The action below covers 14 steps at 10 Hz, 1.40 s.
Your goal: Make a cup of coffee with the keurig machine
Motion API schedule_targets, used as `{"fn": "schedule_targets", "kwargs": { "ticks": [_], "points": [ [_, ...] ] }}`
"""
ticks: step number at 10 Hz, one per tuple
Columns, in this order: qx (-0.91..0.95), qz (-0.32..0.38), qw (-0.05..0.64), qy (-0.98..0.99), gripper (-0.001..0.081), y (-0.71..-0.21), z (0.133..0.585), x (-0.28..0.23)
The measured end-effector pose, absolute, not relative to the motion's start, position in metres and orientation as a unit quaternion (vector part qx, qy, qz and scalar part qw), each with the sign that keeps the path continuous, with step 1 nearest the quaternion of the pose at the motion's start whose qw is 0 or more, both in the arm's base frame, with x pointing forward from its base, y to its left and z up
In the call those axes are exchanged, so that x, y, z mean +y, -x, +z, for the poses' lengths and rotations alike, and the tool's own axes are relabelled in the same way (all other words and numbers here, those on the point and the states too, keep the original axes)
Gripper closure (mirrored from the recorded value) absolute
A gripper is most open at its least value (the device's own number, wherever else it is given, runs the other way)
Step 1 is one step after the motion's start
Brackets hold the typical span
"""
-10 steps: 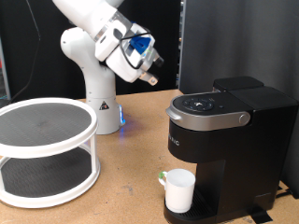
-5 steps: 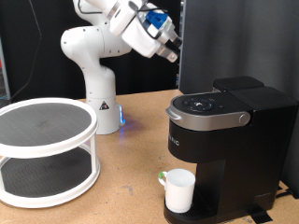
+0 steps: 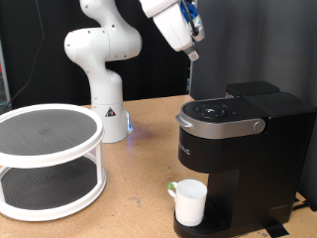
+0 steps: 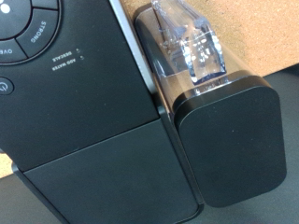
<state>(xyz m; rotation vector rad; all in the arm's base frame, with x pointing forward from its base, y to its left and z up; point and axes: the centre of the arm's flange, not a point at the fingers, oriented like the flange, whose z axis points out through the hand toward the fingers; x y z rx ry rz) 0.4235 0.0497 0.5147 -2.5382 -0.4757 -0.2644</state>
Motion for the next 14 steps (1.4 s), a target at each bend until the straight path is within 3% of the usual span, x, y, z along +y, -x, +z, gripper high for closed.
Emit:
{"fn": "schedule_targets", "kwargs": {
  "ticks": [1,5,14],
  "points": [
    [-0.177,-0.104,0.268,0.941,0.0001,-0.424,0.515,0.049],
    [-0.296,-0.037,0.110,0.948,0.0001,-0.421,0.519,0.068],
    [-0.307,-0.059,0.101,0.944,0.0001,-0.476,0.552,0.084]
  ]
}}
